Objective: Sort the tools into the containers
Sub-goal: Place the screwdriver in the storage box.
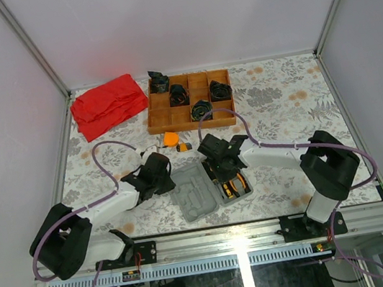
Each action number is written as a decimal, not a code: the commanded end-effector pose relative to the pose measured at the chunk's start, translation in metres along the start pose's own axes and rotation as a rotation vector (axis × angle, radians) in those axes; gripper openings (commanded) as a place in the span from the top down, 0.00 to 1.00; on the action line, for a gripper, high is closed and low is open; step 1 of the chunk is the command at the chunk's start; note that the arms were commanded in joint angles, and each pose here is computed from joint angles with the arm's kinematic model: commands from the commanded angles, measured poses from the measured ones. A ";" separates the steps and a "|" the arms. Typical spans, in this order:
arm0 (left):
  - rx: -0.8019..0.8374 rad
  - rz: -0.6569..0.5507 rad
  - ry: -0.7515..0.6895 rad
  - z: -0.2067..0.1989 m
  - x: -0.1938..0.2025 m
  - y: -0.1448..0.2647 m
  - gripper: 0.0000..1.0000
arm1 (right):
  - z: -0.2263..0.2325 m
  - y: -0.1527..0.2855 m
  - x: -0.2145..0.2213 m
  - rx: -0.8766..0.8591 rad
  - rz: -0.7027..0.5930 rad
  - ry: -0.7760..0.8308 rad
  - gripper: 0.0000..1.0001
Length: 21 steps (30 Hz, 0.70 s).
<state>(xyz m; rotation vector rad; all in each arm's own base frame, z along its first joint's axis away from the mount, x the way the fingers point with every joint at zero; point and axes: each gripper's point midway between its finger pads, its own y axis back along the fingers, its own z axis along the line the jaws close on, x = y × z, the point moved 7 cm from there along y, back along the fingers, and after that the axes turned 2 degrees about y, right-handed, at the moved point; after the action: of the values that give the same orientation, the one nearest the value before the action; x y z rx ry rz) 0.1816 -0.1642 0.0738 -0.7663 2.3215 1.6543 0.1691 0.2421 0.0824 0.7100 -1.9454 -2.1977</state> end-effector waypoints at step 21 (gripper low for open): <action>0.138 0.022 -0.096 -0.032 0.009 0.000 1.00 | 0.005 -0.106 0.092 0.036 0.494 0.026 1.00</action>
<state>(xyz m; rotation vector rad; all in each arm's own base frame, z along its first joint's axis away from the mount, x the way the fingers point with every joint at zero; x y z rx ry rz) 0.1805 -0.1672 0.0726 -0.7199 2.2327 1.6765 0.1744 0.2497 0.0793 0.5985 -1.9873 -2.0712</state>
